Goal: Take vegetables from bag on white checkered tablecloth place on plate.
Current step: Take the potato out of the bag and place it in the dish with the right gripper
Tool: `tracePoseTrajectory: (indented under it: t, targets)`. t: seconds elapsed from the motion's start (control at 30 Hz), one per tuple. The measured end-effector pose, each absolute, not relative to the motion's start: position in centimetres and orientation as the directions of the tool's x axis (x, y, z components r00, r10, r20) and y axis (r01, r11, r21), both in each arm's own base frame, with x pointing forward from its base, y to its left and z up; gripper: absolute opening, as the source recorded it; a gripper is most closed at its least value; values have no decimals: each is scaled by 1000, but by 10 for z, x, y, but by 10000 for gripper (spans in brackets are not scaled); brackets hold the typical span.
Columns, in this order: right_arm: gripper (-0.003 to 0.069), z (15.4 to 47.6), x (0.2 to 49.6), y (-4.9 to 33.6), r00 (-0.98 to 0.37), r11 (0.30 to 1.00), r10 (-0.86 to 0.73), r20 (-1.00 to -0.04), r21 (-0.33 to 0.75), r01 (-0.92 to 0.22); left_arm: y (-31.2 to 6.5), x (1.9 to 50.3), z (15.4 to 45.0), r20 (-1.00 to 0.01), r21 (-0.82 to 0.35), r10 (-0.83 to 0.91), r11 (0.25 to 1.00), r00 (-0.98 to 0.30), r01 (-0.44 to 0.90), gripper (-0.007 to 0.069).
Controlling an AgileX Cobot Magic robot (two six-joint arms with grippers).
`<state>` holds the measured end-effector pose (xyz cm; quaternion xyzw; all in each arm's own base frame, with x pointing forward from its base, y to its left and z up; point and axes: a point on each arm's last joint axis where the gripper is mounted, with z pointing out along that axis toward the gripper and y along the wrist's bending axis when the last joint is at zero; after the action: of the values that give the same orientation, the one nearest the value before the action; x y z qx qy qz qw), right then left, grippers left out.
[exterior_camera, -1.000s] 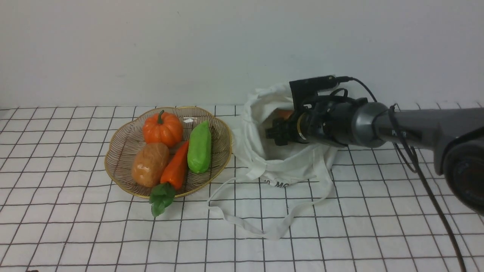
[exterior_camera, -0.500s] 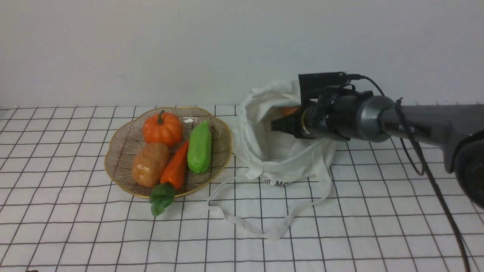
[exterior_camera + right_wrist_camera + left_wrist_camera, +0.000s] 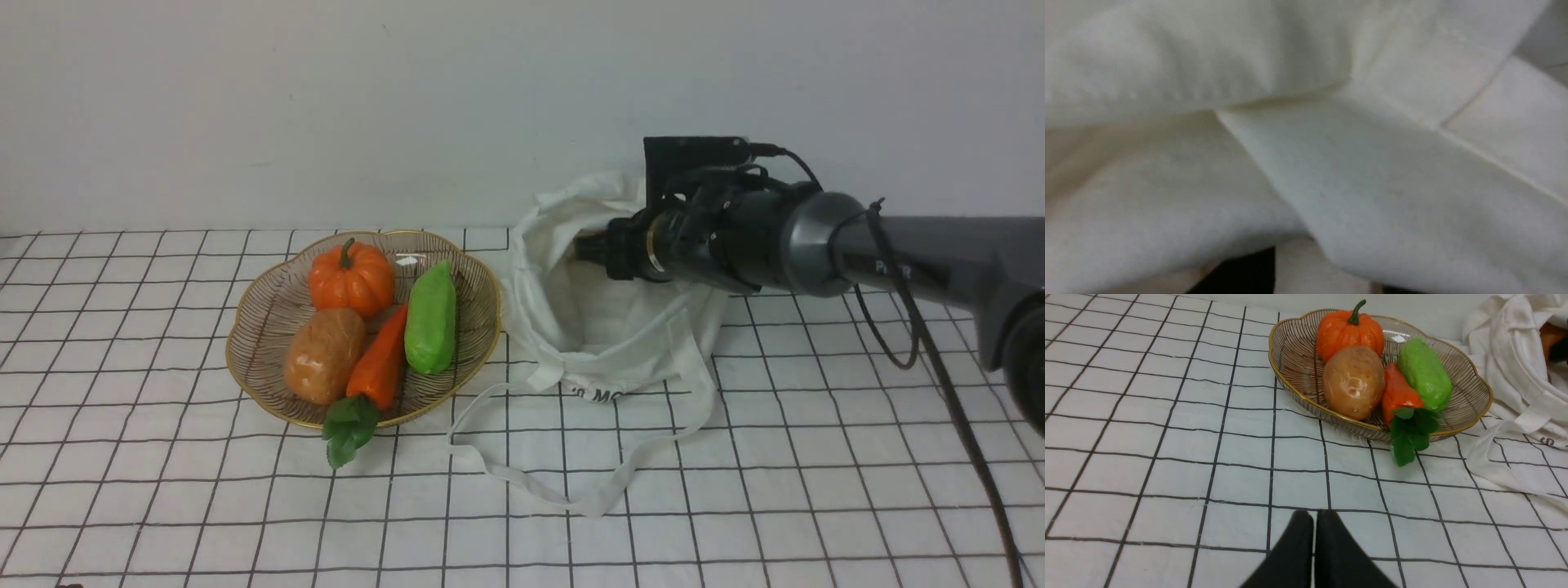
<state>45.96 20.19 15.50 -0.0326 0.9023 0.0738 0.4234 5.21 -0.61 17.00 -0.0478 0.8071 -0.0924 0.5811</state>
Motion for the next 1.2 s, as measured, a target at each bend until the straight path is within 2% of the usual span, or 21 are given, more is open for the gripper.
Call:
tracePoseTrajectory:
  t: [0.03,0.13,0.23,0.27,0.3,0.47,0.87,1.0,1.2]
  targets:
    - [432,157,460,205,-625,980,5,-780,127,-150,-6,52,170,-929,-205,-185,978,-320,30,-8]
    - [542,156,461,209,-611,970,9,-792,155,-187,-6,52,170,-929,-205,-185,978,-320,30,-8]
    - [614,146,465,207,-621,964,51,-782,202,-175,-6,52,170,-929,-205,-185,978,-320,30,-8]
    - [614,146,465,207,-622,963,56,-781,206,-172,-6,52,170,-929,-205,-185,978,-320,30,-8]
    - [625,138,468,201,-639,962,111,-761,244,-124,-6,52,170,-929,-205,-185,978,-320,30,-8]
    - [629,131,475,185,-647,941,248,-721,338,-16,-6,52,170,-929,-205,-185,978,-320,30,-8]
    - [591,131,481,178,-632,912,312,-709,410,-11,-6,52,170,-929,-205,-185,978,-320,30,-8]
    - [559,120,483,176,-643,898,328,-692,441,-17,-6,52,170,-929,-205,-185,978,-320,30,-8]
    - [475,120,484,177,-644,897,318,-696,441,-35,-6,52,170,-929,-205,-185,978,-320,30,-8]
